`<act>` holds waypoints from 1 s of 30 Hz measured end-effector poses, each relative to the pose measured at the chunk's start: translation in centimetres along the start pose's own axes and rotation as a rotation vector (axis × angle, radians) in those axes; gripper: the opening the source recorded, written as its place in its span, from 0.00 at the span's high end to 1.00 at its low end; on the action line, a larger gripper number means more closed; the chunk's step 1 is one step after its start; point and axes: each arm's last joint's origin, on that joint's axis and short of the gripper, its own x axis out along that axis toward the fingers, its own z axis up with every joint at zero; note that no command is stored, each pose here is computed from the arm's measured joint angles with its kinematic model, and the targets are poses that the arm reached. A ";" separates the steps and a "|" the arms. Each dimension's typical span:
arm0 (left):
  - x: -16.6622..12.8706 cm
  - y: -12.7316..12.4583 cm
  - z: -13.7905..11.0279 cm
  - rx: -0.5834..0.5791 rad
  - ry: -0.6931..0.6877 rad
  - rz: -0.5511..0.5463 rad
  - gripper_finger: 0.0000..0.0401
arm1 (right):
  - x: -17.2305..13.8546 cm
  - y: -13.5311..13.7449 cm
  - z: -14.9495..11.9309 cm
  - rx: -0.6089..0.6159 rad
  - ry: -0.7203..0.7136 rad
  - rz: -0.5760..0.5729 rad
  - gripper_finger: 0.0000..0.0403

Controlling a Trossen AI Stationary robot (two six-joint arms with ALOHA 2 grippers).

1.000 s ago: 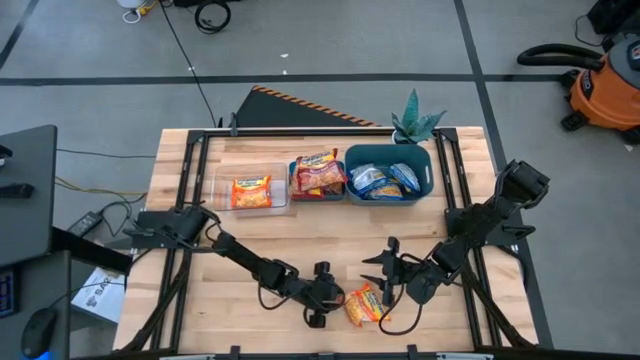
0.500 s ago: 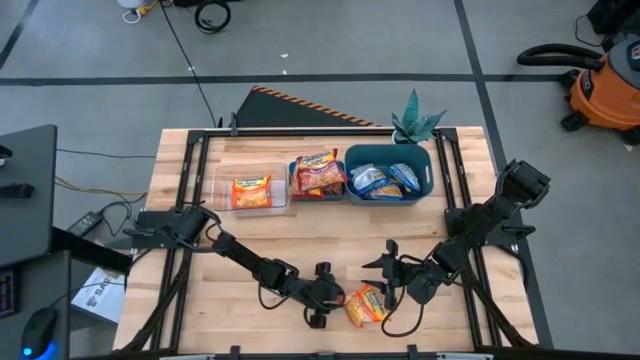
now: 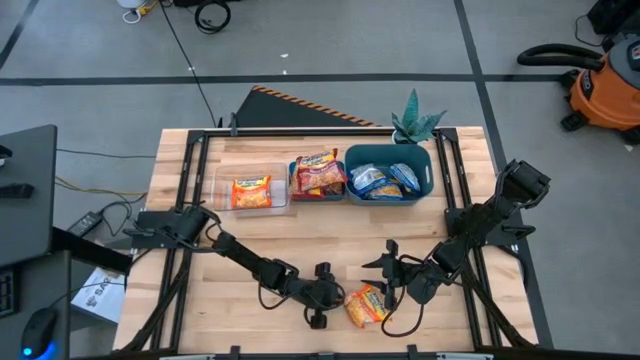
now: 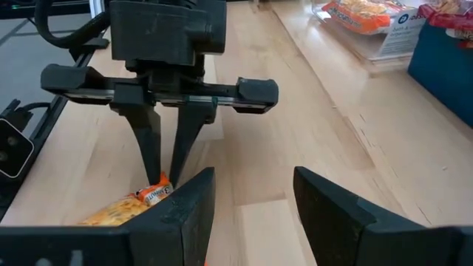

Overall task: Sort Maruchan noodles
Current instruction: Put the orange bag into the transparent bin

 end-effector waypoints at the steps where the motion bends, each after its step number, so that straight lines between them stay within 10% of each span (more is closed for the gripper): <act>1: 0.0 0.0 0.0 -0.006 0.000 -0.001 0.88 | 0.0 0.0 0.0 0.000 0.000 0.000 0.53; 15: -4.2 -0.3 5.0 0.035 -0.054 -0.036 0.99 | 0.0 -0.1 0.1 -0.012 -0.016 -0.028 0.53; 30: -14.4 1.9 8.9 0.158 0.102 0.358 1.00 | 0.0 -0.1 0.1 -0.013 -0.026 -0.037 0.53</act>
